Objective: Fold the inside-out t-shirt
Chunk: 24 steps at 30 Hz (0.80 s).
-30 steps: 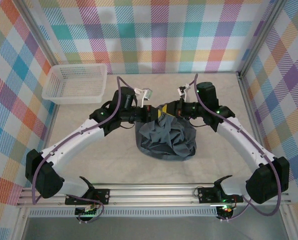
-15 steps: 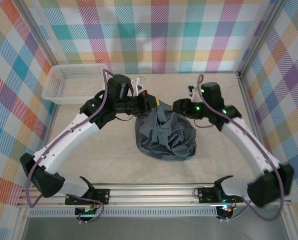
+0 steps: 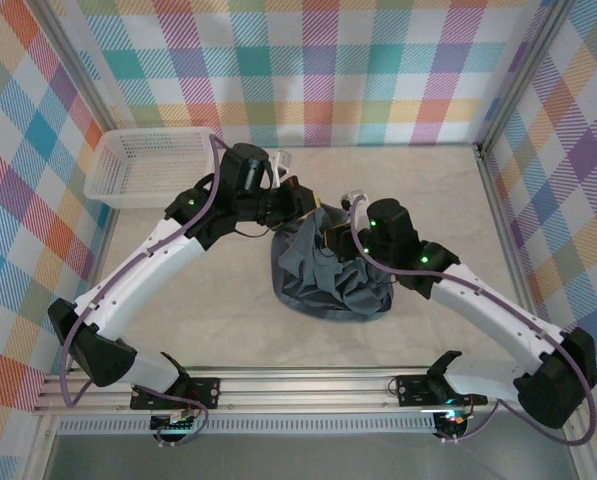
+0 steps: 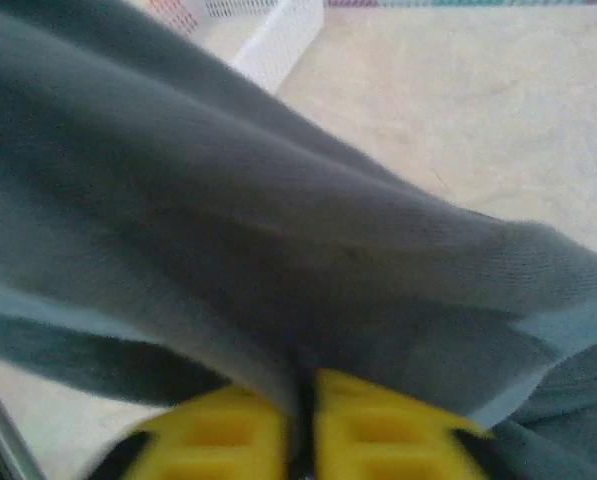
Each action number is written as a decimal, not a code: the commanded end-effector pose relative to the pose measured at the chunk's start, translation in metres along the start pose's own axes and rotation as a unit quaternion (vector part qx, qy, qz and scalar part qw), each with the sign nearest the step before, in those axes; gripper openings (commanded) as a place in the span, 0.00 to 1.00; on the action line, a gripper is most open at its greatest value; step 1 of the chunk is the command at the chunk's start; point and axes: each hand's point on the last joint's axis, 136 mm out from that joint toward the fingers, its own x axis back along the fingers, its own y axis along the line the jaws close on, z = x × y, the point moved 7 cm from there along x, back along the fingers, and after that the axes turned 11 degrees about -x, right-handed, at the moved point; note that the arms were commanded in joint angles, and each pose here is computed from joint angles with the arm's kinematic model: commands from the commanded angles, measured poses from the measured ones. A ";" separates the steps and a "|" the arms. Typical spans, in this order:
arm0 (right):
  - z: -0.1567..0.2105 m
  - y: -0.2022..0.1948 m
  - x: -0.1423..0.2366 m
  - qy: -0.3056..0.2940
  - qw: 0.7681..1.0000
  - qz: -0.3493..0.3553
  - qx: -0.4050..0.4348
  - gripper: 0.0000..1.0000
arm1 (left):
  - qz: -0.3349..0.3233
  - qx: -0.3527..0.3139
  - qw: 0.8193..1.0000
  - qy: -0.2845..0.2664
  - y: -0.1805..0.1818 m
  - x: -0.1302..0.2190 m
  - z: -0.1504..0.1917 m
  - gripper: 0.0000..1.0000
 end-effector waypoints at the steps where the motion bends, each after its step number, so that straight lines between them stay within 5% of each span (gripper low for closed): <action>1: -0.030 0.039 0.024 -0.041 0.993 -0.099 0.050 0.00 | -0.019 -0.032 0.999 -0.030 -0.005 0.012 -0.011 0.00; 6: -0.026 0.057 0.054 -0.027 0.981 -0.192 0.020 0.00 | -0.061 -0.063 0.995 -0.044 0.018 0.004 -0.033 0.00; 9: -0.029 0.056 0.069 -0.036 0.972 -0.231 -0.014 0.00 | -0.103 -0.112 0.987 -0.053 0.036 0.002 -0.043 0.20; 13: -0.032 0.043 0.070 -0.035 0.967 -0.247 -0.042 0.00 | -0.096 -0.133 0.984 -0.062 0.042 0.020 -0.045 0.35; 21: -0.041 0.032 0.061 -0.024 0.968 -0.242 -0.063 0.00 | 0.036 -0.179 0.983 -0.005 0.051 0.027 0.028 0.51; 24: -0.044 0.033 0.060 -0.020 0.968 -0.243 -0.064 0.00 | 0.025 -0.232 0.972 0.007 0.060 0.019 0.052 0.54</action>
